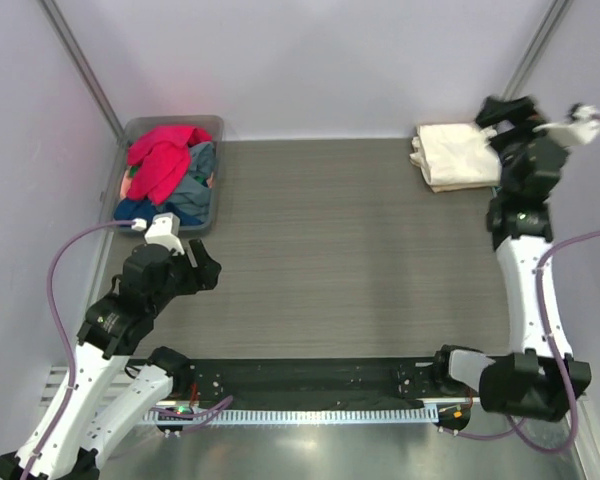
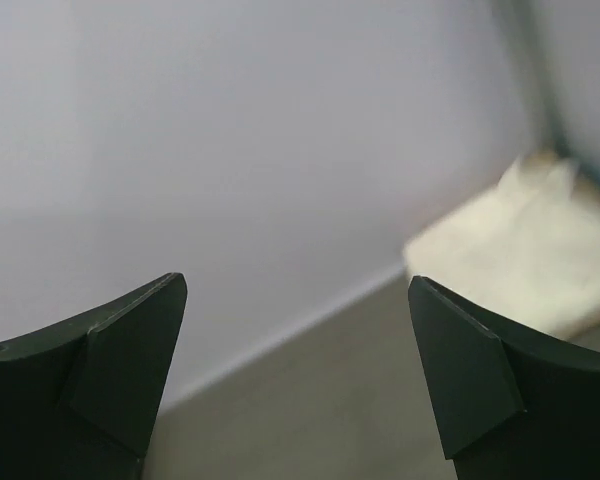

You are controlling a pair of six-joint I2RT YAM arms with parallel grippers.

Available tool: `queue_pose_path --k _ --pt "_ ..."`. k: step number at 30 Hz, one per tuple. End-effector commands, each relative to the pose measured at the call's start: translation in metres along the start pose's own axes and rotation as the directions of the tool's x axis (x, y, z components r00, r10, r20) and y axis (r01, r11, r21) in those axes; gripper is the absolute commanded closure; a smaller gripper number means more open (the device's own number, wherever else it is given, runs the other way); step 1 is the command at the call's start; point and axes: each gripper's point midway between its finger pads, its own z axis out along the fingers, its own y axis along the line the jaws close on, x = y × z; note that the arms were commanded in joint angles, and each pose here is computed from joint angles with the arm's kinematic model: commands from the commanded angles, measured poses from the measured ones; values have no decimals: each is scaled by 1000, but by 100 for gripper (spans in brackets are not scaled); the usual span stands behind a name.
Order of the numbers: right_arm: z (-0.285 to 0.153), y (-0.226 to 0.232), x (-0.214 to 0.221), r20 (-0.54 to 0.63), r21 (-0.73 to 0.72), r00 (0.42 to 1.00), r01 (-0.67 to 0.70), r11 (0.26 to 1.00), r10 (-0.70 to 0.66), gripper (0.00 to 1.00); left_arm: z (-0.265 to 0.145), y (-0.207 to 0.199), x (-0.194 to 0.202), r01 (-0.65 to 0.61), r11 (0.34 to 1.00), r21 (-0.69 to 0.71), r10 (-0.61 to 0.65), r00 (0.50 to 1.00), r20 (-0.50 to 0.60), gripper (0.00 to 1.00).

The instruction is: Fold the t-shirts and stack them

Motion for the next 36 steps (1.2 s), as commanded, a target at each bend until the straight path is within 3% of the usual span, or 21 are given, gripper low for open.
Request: queue_pose_path --k 1,5,9,14,20,26,35,36 --pt "-62 17 138 -365 -35 931 -20 999 6 0 1 -7 -6 -20 999 39 20 1000 20 29" --pt "-150 27 212 -606 -97 794 -14 995 -48 0 1 -5 -6 -19 999 28 18 1000 25 29" --pt "-226 2 265 -755 -123 648 11 992 -101 0 1 -2 -7 -14 1000 7 14 999 31 29" --pt "-288 -20 294 -857 -145 502 -20 989 -116 0 4 1 -8 -12 1000 -11 12 1000 29 28" --pt "-309 -23 291 -860 -186 497 -90 978 -117 0 4 4 -8 -9 999 -32 9 1000 29 29" --pt "-307 -23 285 -840 -224 521 -76 972 -153 0 4 6 -8 -5 999 -43 7 999 34 29" --pt "-307 -32 297 -863 -178 486 -42 983 -135 0 7 10 -6 -5 998 -69 7 1000 19 29" --pt "-300 -36 296 -848 -164 512 -12 986 -135 0 6 11 -7 -5 997 -73 6 1000 24 29"
